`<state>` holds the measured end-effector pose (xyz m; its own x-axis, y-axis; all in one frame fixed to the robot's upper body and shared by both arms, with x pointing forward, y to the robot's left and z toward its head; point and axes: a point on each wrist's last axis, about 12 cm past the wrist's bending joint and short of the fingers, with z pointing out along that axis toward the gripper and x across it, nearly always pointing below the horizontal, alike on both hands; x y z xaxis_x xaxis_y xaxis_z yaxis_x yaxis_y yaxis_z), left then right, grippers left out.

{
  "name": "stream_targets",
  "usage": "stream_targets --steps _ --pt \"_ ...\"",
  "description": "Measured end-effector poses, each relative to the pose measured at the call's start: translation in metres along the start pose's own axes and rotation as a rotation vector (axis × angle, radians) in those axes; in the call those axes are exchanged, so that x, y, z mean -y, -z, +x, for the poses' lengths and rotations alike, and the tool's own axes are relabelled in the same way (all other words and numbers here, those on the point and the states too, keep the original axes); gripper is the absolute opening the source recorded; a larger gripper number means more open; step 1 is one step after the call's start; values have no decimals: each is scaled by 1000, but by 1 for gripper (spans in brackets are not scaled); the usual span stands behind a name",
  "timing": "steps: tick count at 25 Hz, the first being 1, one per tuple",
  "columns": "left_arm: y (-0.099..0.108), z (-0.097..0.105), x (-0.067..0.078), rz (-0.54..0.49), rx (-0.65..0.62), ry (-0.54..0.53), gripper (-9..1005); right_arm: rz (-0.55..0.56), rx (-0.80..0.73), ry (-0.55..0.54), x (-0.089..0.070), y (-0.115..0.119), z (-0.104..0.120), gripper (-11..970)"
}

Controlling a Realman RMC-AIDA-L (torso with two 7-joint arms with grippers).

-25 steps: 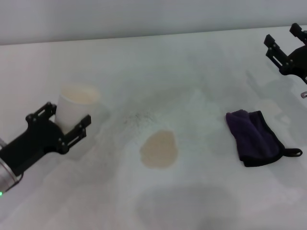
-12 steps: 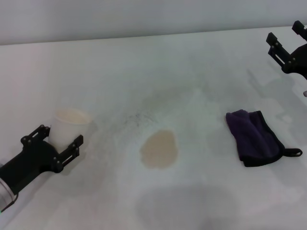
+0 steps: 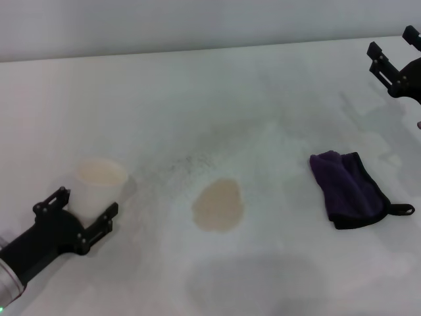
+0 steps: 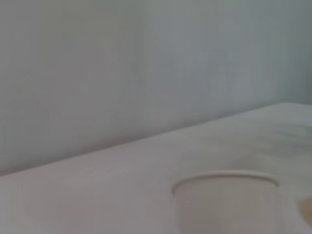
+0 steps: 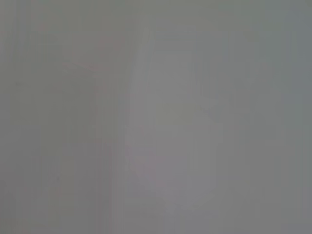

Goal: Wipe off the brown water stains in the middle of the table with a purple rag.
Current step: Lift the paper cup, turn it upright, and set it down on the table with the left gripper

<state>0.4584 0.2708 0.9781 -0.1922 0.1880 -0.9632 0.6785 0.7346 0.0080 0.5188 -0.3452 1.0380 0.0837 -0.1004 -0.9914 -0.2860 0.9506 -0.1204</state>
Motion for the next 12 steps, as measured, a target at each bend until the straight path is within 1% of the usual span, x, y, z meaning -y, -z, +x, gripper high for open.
stream_targets --steps 12 --pt "14 13 11 -7 -23 -44 691 13 -17 -4 2 0 2 728"
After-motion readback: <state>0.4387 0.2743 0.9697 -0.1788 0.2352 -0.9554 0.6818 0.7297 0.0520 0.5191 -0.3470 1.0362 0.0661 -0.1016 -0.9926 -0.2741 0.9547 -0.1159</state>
